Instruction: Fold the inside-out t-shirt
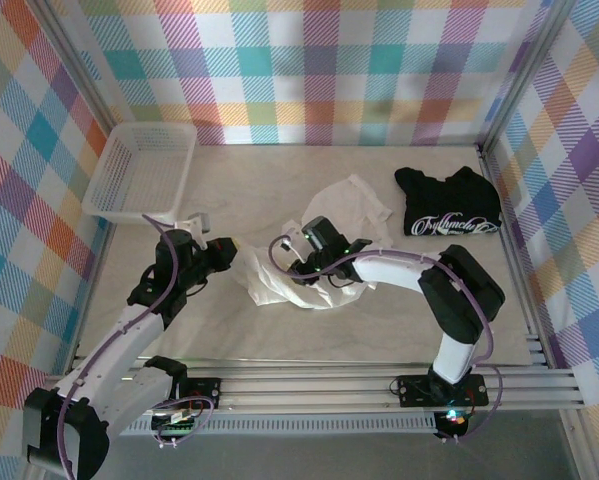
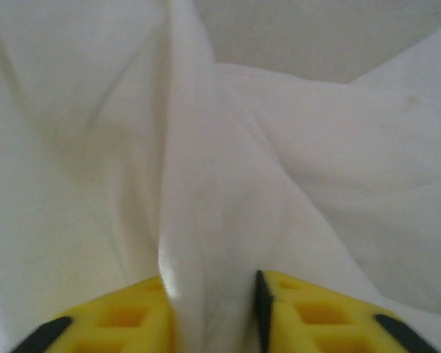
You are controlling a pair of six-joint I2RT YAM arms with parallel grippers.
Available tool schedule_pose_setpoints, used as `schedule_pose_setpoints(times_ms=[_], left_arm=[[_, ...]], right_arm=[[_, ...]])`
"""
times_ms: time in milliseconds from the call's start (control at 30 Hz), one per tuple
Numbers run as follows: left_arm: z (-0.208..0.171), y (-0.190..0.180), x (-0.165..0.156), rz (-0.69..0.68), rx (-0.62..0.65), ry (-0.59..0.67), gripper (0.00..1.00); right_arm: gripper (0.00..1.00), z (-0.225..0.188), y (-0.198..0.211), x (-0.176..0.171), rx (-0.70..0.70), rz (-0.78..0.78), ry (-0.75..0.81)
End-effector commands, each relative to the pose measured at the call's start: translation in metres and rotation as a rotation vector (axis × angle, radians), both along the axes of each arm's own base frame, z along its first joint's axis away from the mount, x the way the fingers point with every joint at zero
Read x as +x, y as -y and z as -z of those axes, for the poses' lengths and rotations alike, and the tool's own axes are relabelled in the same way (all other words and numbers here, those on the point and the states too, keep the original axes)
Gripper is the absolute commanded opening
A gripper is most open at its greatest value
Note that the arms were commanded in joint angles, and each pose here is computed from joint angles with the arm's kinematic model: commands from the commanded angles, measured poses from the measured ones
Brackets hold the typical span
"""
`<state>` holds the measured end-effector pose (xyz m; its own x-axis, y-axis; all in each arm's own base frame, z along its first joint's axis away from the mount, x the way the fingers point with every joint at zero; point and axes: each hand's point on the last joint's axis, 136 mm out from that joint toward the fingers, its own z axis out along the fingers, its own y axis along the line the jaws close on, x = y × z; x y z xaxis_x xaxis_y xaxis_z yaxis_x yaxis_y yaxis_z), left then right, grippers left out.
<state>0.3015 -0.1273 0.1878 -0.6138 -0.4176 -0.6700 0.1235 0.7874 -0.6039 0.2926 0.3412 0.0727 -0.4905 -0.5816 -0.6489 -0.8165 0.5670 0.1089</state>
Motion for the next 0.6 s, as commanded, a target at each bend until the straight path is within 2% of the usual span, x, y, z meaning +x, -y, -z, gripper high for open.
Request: schedule_pose_setpoints(times_ms=[0, 167, 300, 367, 400, 567], left_arm=[[0.021, -0.005, -0.007, -0.005, 0.034, -0.046, 0.00], [0.045, 0.002, -0.016, 0.044, 0.041, -0.101, 0.00], [0.057, 0.009, -0.024, 0.088, 0.059, -0.143, 0.00], [0.059, 0.014, -0.027, 0.115, 0.088, -0.156, 0.10], [0.056, 0.017, -0.028, 0.125, 0.107, -0.150, 0.18], [0.017, 0.039, -0.028, 0.199, 0.205, 0.008, 0.54]], right_arm=[[0.22, -0.050, -0.003, 0.006, 0.146, 0.023, 0.012], [0.00, -0.081, 0.004, -0.001, 0.291, 0.031, -0.063], [0.00, -0.110, 0.009, -0.005, 0.394, 0.018, -0.089], [0.00, -0.126, 0.010, -0.011, 0.454, -0.019, -0.109], [0.00, -0.132, 0.012, -0.012, 0.470, -0.028, -0.118], [0.00, -0.141, 0.014, -0.017, 0.470, -0.038, -0.166]])
